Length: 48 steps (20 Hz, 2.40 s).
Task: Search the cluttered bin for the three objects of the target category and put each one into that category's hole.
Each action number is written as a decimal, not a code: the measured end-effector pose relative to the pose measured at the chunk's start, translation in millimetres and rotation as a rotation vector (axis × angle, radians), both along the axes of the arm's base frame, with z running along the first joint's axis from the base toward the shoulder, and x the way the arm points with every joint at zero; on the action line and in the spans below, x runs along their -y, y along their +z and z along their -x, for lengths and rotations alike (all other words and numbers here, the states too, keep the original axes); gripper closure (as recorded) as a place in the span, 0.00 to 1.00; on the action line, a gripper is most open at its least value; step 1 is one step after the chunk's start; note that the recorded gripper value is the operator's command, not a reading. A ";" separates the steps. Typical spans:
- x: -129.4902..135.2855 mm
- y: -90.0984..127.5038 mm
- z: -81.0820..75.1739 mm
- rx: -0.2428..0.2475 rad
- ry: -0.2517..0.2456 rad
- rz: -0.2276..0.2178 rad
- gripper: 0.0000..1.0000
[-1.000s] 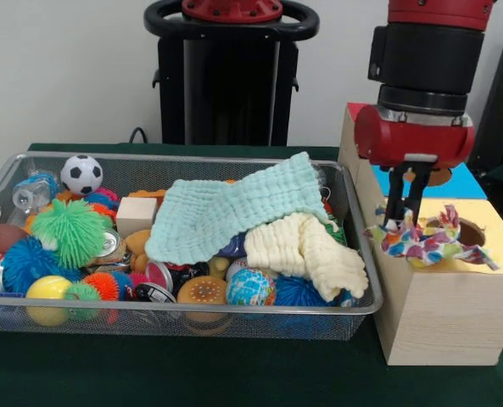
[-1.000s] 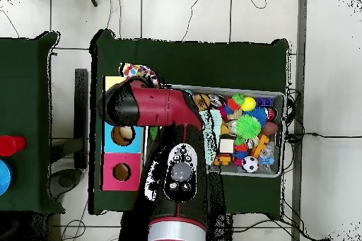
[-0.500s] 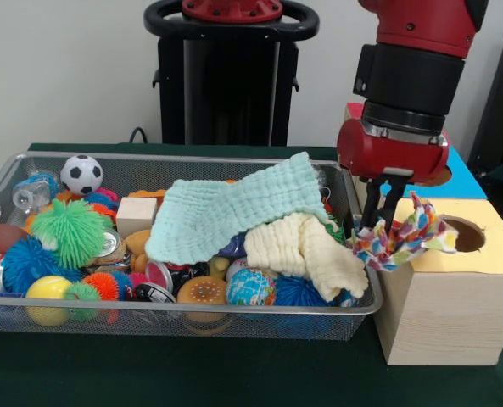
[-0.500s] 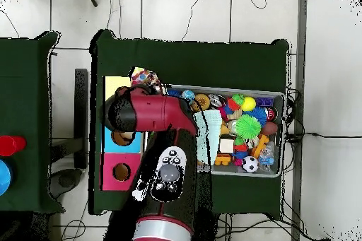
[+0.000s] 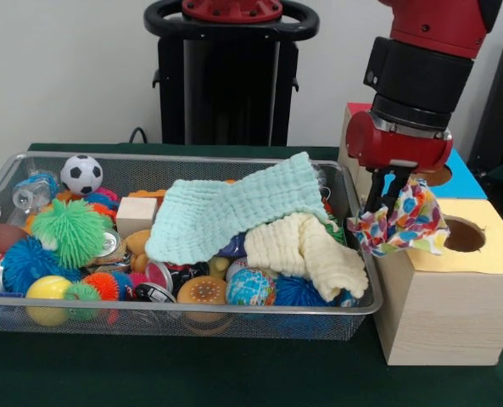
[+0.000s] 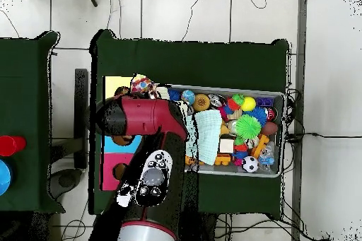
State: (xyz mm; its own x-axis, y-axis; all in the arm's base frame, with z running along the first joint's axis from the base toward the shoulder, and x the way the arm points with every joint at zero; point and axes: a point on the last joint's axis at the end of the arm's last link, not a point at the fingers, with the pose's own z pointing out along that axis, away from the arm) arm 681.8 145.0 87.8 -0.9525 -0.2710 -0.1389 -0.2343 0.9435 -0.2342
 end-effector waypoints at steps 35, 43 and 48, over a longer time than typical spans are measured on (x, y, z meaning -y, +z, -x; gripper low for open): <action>-19.4 34.2 -11.6 -0.009 -0.089 -0.084 1.00; -32.2 32.3 -15.9 0.035 -0.113 -0.134 1.00; -41.9 25.0 -13.8 0.074 -0.119 -0.156 1.00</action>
State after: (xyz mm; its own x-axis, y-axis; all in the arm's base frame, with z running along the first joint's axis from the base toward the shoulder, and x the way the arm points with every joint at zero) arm 695.5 186.9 112.7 -0.9622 -0.1274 -0.2408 -0.1071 0.9896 -0.0956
